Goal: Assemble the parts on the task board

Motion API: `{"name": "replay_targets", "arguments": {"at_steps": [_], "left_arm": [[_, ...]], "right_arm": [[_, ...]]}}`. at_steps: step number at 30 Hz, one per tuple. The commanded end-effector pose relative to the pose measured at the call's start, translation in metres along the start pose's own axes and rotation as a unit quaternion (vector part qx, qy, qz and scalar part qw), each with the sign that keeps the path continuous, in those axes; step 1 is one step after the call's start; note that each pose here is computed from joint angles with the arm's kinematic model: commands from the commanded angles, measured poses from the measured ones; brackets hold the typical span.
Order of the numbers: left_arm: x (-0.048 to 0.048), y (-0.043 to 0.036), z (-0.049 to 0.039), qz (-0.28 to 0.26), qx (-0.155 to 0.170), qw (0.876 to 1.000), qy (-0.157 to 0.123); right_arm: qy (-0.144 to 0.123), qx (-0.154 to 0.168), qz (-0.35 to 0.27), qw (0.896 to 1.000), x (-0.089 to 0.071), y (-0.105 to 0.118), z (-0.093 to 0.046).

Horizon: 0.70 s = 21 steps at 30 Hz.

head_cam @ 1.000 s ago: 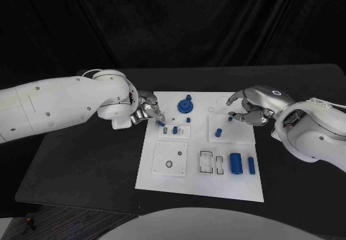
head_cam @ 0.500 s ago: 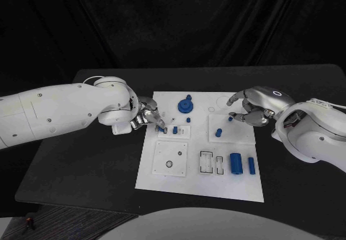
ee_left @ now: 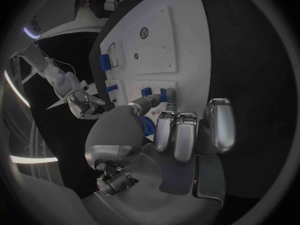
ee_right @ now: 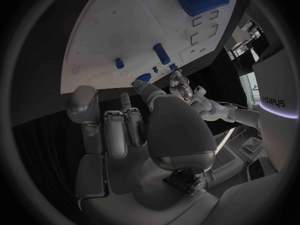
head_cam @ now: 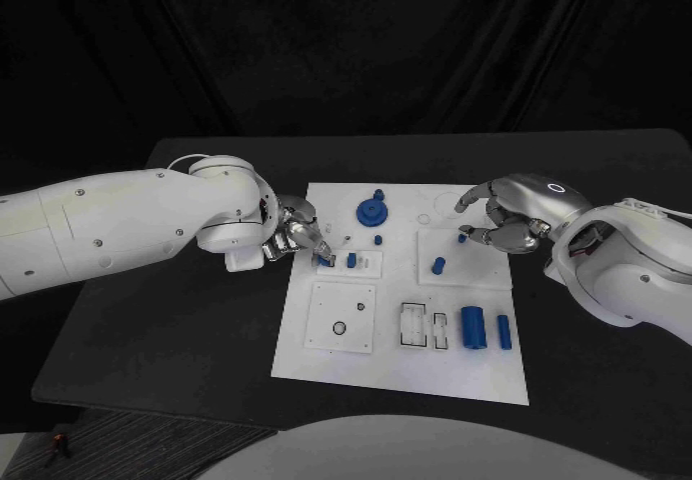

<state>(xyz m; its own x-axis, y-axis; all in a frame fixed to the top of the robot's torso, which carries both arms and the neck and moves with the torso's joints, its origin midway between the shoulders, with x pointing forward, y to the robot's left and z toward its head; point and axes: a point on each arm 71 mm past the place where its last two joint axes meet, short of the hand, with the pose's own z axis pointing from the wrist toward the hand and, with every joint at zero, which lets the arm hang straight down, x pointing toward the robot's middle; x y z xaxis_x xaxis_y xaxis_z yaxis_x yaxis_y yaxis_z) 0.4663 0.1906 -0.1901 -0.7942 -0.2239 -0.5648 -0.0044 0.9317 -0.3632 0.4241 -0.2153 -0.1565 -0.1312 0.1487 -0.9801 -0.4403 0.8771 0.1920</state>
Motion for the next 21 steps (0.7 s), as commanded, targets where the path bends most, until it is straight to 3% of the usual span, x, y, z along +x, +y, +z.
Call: {"name": "replay_targets", "arguments": {"at_steps": [1,21], "left_arm": [[0.0026,-0.0011,0.0012,0.002,0.006,1.0,0.005],[0.0017,-0.0025,0.0027,-0.003,0.013,1.0,-0.002]], "right_arm": [[0.001,0.007,0.001,1.0,0.0012,-0.0007,-0.0001],[0.005,0.009,0.006,1.0,0.0037,-0.0018,-0.0008]]}}
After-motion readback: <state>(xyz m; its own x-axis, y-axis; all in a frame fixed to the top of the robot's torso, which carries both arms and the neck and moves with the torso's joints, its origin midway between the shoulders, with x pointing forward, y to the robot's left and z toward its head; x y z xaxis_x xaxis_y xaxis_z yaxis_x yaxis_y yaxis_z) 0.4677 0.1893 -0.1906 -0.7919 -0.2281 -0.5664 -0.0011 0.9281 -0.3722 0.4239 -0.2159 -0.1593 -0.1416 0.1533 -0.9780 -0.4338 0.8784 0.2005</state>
